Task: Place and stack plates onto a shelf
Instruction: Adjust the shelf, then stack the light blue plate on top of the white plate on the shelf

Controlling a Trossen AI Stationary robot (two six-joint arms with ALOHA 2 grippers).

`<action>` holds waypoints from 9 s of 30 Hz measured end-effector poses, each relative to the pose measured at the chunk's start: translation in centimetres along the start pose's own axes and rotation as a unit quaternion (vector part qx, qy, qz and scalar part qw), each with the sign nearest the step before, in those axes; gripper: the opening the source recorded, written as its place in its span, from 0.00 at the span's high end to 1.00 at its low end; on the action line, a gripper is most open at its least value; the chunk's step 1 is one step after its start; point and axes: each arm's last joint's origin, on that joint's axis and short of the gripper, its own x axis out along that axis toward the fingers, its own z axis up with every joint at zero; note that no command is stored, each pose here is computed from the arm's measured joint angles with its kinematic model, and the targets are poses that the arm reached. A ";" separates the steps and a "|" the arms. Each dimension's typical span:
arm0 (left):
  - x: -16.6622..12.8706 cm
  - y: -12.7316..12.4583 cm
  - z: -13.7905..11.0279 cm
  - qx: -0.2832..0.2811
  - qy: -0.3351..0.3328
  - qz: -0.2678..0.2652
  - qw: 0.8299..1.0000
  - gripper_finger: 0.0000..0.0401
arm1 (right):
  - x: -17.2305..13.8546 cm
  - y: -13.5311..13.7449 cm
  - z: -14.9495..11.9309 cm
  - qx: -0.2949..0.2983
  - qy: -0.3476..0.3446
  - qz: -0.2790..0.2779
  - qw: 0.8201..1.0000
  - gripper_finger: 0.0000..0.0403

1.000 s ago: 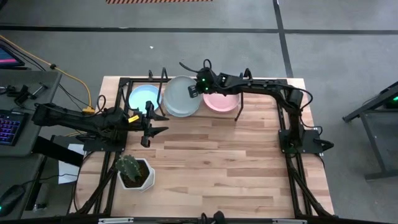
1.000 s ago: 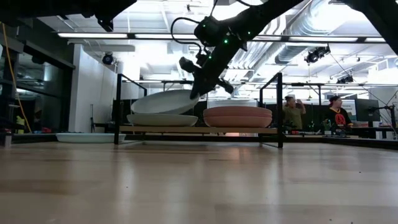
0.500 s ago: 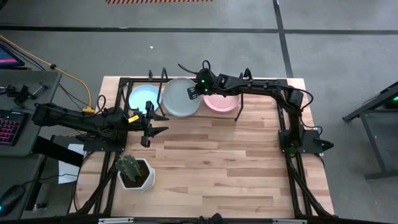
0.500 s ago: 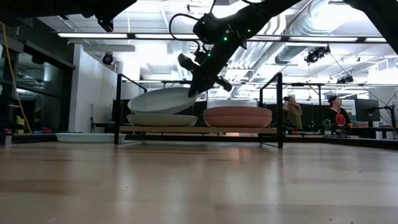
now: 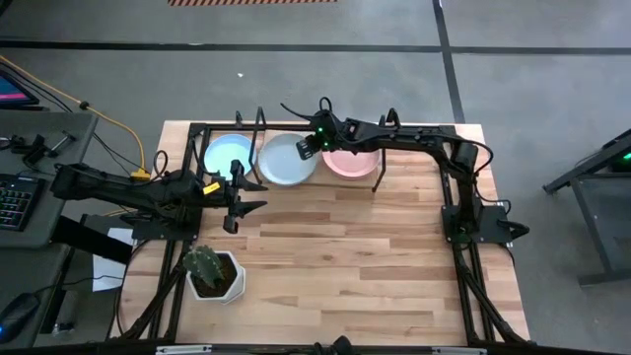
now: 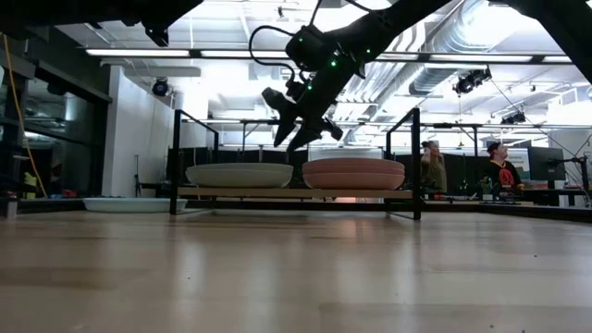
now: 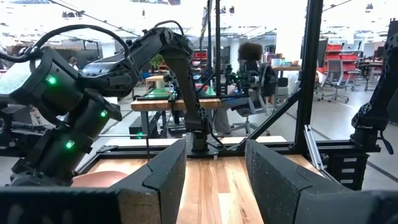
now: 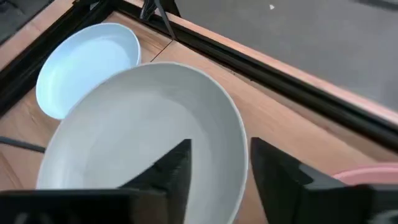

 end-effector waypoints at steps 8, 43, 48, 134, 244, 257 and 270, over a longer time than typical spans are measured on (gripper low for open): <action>0.0 0.0 0.0 0.000 0.002 0.000 1.000 0.61 | -3.1 -0.2 0.9 -0.065 0.011 -0.007 0.998 0.51; 0.0 0.0 -0.8 -0.028 0.041 0.000 0.999 0.61 | -19.7 5.4 -6.1 -0.330 0.063 -0.142 0.931 0.97; 0.0 0.0 -0.8 -0.028 0.041 0.001 0.999 0.61 | -21.2 3.0 -9.3 -0.299 0.037 -0.115 0.946 0.99; -1.2 10.9 -6.8 0.025 0.734 0.407 0.543 1.00 | -20.9 2.0 -15.1 -0.253 -0.225 0.117 0.933 1.00; 0.9 6.7 -10.6 -0.088 0.805 0.300 0.504 1.00 | -21.0 2.1 -15.0 -0.248 -0.226 0.133 0.933 1.00; 2.8 3.5 -10.3 0.035 0.718 0.352 0.599 1.00 | -21.0 2.1 -15.1 -0.250 -0.223 0.132 0.933 1.00; -2.0 3.3 -9.9 -0.046 0.594 0.408 0.692 1.00 | -21.0 2.1 -15.0 -0.252 -0.226 0.132 0.932 1.00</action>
